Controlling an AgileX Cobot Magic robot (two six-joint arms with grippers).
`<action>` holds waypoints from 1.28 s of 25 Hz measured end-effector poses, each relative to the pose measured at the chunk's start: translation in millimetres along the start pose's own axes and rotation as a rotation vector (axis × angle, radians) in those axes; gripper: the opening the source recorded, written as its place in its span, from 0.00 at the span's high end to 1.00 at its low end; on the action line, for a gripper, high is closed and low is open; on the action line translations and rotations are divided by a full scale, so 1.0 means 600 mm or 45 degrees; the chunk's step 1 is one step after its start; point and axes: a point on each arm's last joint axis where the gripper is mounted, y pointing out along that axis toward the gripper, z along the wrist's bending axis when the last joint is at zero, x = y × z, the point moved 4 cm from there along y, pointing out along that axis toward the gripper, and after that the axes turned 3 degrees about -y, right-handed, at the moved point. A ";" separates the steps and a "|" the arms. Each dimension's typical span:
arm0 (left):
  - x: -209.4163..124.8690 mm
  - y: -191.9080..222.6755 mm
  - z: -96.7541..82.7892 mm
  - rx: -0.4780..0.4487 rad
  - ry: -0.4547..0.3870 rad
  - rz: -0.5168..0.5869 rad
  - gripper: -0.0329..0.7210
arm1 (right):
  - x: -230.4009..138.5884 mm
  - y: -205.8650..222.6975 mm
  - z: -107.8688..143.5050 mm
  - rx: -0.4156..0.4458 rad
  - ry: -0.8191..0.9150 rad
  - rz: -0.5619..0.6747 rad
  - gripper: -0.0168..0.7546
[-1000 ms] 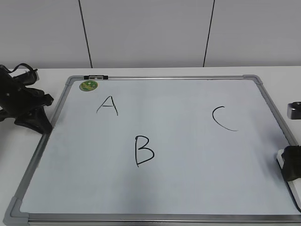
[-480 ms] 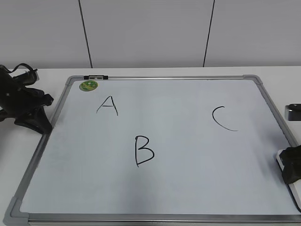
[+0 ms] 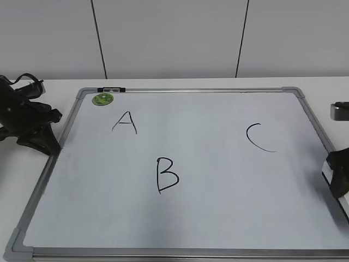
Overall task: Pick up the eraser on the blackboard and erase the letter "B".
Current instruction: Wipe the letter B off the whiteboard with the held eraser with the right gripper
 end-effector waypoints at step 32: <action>0.000 0.000 0.000 -0.002 -0.002 0.000 0.91 | 0.149 -0.040 0.356 0.085 -0.733 -0.036 0.29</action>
